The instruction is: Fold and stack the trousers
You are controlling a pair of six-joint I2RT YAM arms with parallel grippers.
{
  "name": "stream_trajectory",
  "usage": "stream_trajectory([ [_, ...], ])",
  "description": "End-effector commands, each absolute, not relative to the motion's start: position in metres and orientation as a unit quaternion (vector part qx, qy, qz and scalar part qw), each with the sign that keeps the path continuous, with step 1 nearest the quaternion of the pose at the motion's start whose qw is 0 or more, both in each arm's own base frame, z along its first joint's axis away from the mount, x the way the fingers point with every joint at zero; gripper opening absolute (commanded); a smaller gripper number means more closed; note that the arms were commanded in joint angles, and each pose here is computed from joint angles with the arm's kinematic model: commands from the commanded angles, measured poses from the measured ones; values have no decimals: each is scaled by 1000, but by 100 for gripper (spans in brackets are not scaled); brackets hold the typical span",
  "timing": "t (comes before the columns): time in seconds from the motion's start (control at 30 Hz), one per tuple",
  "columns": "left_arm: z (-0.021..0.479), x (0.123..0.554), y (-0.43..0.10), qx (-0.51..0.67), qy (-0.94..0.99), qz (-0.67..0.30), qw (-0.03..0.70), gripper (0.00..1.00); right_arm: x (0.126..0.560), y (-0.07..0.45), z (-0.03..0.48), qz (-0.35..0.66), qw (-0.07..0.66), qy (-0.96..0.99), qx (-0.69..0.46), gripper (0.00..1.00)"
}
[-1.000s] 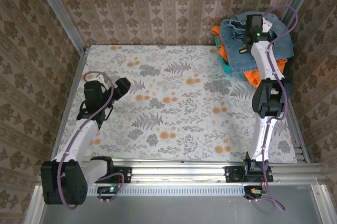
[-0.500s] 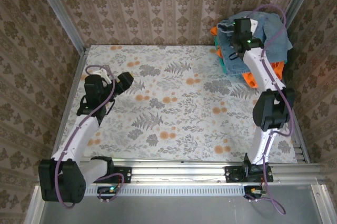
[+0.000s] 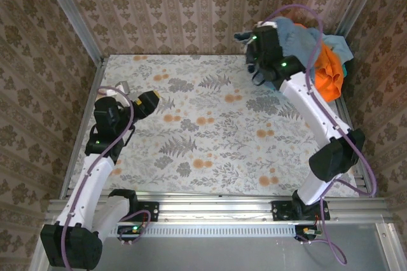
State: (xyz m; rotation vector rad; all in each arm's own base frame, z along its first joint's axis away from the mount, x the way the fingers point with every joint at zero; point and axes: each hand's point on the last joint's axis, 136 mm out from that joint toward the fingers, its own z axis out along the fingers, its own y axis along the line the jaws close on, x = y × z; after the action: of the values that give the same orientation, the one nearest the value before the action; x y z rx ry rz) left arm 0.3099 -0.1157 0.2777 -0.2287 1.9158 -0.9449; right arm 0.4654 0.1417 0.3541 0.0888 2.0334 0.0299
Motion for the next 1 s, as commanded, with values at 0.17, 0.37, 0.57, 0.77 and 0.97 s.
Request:
stream_trajectory([
  [0.17, 328, 292, -107, -79, 770, -363, 519, 78, 328, 282, 439, 194, 560, 789, -162, 9],
  [0.37, 353, 277, -95, -82, 762, -339, 546, 78, 255, 293, 452, 278, 531, 772, -211, 11],
  [0.57, 355, 269, -87, -100, 756, -333, 555, 77, 260, 309, 400, 301, 458, 805, -229, 12],
  [0.77, 338, 271, -87, -107, 768, -328, 539, 77, 306, 361, 326, 370, 328, 835, -242, 16],
  [0.97, 322, 278, -80, -119, 784, -299, 530, 78, 366, 391, 263, 351, 240, 878, -218, 61],
])
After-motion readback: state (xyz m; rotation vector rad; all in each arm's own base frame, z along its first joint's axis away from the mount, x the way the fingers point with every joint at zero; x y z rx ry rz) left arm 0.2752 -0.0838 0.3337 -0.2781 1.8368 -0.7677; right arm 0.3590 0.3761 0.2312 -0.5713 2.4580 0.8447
